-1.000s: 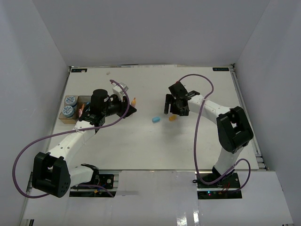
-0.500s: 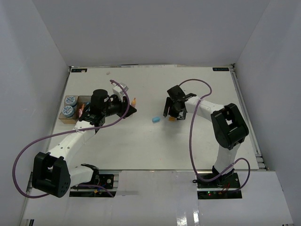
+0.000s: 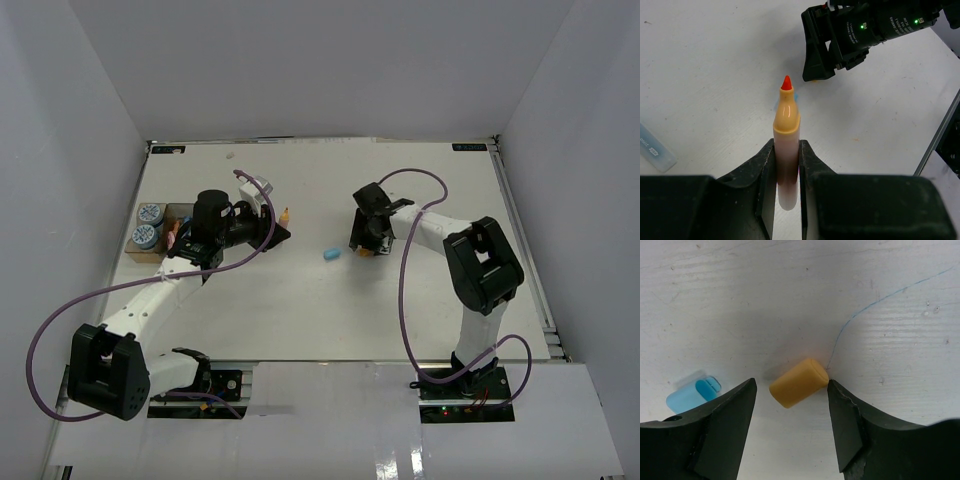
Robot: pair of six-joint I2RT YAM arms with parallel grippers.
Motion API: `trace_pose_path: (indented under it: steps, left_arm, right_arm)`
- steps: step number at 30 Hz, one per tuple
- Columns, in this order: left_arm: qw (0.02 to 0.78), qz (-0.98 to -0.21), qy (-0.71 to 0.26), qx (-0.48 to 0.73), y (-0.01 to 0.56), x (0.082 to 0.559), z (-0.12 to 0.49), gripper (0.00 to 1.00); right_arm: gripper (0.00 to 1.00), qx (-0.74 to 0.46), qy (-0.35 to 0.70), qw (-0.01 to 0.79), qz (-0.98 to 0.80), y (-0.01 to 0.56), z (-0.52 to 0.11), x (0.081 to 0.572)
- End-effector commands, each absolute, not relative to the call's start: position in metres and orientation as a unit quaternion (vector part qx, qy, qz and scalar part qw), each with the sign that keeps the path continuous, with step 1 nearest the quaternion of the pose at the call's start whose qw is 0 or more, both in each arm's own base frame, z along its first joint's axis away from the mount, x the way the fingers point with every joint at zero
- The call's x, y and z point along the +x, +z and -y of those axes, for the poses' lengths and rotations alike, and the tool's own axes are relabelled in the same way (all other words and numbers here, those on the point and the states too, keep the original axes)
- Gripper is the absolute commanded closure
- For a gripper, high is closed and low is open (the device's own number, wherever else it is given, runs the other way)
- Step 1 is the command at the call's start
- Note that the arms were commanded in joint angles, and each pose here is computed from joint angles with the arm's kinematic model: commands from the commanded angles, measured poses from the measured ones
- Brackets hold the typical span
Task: Sort the stationery into containers
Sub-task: Pick up the pen cap from the center of the board.
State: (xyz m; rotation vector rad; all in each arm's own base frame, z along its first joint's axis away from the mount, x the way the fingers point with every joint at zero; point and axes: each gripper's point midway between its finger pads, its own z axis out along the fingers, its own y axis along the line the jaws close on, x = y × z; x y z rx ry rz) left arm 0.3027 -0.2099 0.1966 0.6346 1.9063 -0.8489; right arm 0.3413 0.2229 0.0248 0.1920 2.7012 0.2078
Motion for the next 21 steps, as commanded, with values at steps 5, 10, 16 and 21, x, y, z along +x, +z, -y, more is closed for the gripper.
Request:
trace_pose_path:
  steps: [5, 10, 16, 21]
  left_arm:
    - [0.474, -0.76, -0.354, 0.269, 0.208, 0.296, 0.211, 0.92]
    - [0.474, -0.76, -0.354, 0.268, 0.208, 0.296, 0.212, 0.92]
    - [0.473, -0.76, -0.355, 0.269, 0.208, 0.296, 0.212, 0.92]
    - [0.473, -0.761, -0.355, 0.268, 0.208, 0.296, 0.212, 0.92]
  right_arm:
    - [0.37, 0.052, 0.048, 0.221, -0.973, 0.015, -0.226, 0.352]
    - [0.4, 0.036, 0.038, 0.23, -0.972, 0.019, -0.229, 0.356]
    - [0.43, 0.027, 0.03, 0.231, -0.972, 0.021, -0.231, 0.358]
    - [0.51, 0.02, 0.018, 0.23, -0.973, 0.021, -0.226, 0.354]
